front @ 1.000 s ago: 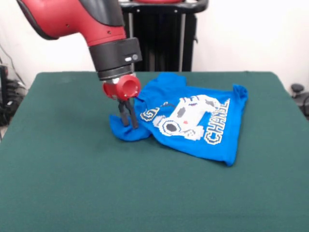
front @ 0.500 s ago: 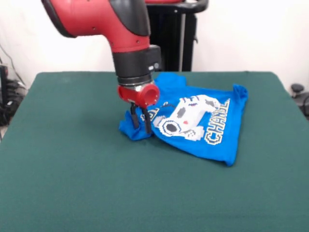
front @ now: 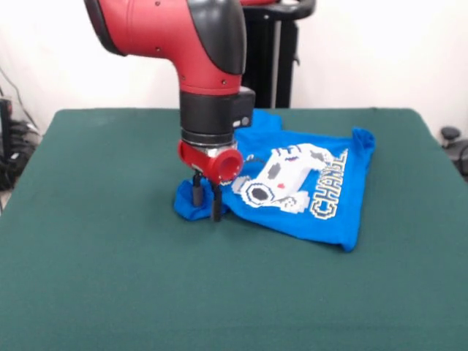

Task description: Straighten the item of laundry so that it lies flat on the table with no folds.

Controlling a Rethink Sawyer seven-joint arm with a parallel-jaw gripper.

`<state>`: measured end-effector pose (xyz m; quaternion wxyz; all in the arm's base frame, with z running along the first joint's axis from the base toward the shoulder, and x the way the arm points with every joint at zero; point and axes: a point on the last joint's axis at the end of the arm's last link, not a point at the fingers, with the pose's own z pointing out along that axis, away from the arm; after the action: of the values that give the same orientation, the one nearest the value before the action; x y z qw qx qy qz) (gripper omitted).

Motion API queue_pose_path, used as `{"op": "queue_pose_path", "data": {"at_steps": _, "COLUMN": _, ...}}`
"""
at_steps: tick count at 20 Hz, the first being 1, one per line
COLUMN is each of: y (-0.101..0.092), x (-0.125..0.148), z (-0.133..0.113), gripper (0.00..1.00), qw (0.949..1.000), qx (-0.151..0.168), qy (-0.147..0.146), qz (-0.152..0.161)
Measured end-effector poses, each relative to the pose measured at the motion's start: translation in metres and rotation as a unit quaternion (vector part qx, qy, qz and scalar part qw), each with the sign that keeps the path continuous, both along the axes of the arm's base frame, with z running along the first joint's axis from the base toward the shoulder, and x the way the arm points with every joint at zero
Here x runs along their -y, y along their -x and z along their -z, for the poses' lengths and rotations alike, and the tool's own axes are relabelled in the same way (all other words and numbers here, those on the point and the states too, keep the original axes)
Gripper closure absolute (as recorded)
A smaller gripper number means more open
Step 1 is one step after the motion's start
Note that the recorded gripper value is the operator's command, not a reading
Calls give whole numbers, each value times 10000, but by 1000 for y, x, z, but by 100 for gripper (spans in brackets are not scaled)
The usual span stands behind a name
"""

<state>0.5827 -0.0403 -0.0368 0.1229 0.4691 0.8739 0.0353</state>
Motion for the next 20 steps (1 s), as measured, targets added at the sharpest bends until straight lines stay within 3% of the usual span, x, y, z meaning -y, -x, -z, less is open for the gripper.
{"op": "queue_pose_path", "data": {"at_steps": 5, "y": -5, "x": 5, "z": -1, "gripper": 0, "qw": 9997, "qx": -11, "qy": 190, "qz": 127}}
{"op": "queue_pose_path", "data": {"at_steps": 6, "y": -6, "x": 9, "z": 1, "gripper": 100, "qw": 9993, "qx": -27, "qy": 323, "qz": 173}}
{"op": "queue_pose_path", "data": {"at_steps": 20, "y": -13, "x": 44, "z": 7, "gripper": 100, "qw": 9971, "qx": -16, "qy": 653, "qz": 390}}
